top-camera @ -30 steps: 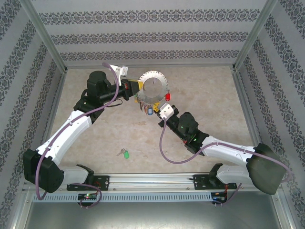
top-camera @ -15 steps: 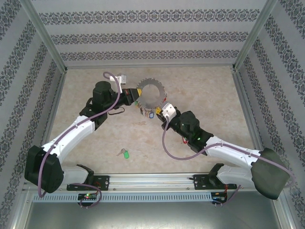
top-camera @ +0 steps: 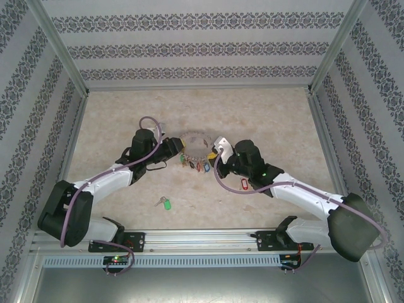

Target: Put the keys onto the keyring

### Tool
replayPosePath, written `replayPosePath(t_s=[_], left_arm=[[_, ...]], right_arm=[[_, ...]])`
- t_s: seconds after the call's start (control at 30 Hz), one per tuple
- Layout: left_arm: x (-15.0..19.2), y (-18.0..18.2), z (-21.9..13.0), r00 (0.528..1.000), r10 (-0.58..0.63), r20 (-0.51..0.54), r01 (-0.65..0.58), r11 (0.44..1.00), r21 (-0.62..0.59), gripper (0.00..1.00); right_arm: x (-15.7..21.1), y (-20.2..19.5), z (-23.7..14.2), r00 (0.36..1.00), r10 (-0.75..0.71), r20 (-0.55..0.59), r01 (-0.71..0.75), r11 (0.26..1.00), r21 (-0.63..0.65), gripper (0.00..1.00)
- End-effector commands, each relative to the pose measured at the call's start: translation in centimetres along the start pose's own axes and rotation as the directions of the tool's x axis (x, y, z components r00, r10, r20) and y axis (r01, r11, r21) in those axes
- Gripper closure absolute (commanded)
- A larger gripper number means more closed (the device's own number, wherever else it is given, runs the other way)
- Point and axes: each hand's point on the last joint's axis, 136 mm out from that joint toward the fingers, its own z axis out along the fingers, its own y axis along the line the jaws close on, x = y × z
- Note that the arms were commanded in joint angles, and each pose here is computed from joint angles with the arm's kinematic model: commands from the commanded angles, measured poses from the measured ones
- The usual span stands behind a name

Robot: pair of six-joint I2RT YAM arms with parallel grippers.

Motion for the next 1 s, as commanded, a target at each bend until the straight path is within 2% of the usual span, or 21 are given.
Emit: replayPosePath(t_s=[0.0, 0.37, 0.47, 0.53, 0.63, 0.77, 0.87, 0.97], left_arm=[[-0.3, -0.8, 0.4, 0.999, -0.013, 0.032, 0.011, 0.999, 0.052, 0.75], [2.3, 3.0, 0.7, 0.999, -0.049, -0.011, 0.049, 0.998, -0.034, 0.60], [2.5, 3.4, 0.2, 0.999, -0.033, -0.007, 0.032, 0.998, -0.056, 0.53], [2.3, 3.5, -0.3, 1.000, -0.019, 0.005, 0.019, 0.997, -0.078, 0.46], [1.8, 3.2, -1.1, 0.999, 0.025, 0.030, -0.022, 0.995, -0.098, 0.41], [0.8, 2.7, -2.4, 0.993, 0.092, 0.075, -0.082, 0.988, -0.132, 0.38], [-0.2, 2.6, -3.6, 0.983, 0.126, 0.132, -0.104, 0.981, -0.165, 0.34], [-1.1, 2.2, -4.5, 0.971, 0.159, 0.179, -0.125, 0.975, -0.184, 0.33]], right_arm=[[-0.8, 0.6, 0.3, 0.999, 0.035, -0.015, -0.036, 0.998, -0.055, 1.00], [-0.3, -1.3, 0.8, 0.989, 0.023, -0.148, -0.022, 1.000, 0.010, 1.00], [-0.3, -2.8, 0.4, 0.984, -0.033, -0.176, 0.051, 0.994, 0.100, 1.00], [-0.2, -3.4, 0.1, 0.971, -0.129, -0.203, 0.161, 0.975, 0.151, 1.00], [0.0, -3.0, 0.0, 0.908, -0.334, -0.254, 0.377, 0.915, 0.142, 1.00], [0.1, -2.9, 0.4, 0.745, -0.561, -0.361, 0.640, 0.753, 0.154, 1.00], [0.2, -0.7, 1.2, 0.713, -0.617, -0.334, 0.678, 0.728, 0.104, 1.00], [1.6, 1.3, 2.3, 0.643, -0.688, -0.337, 0.746, 0.661, 0.073, 1.00]])
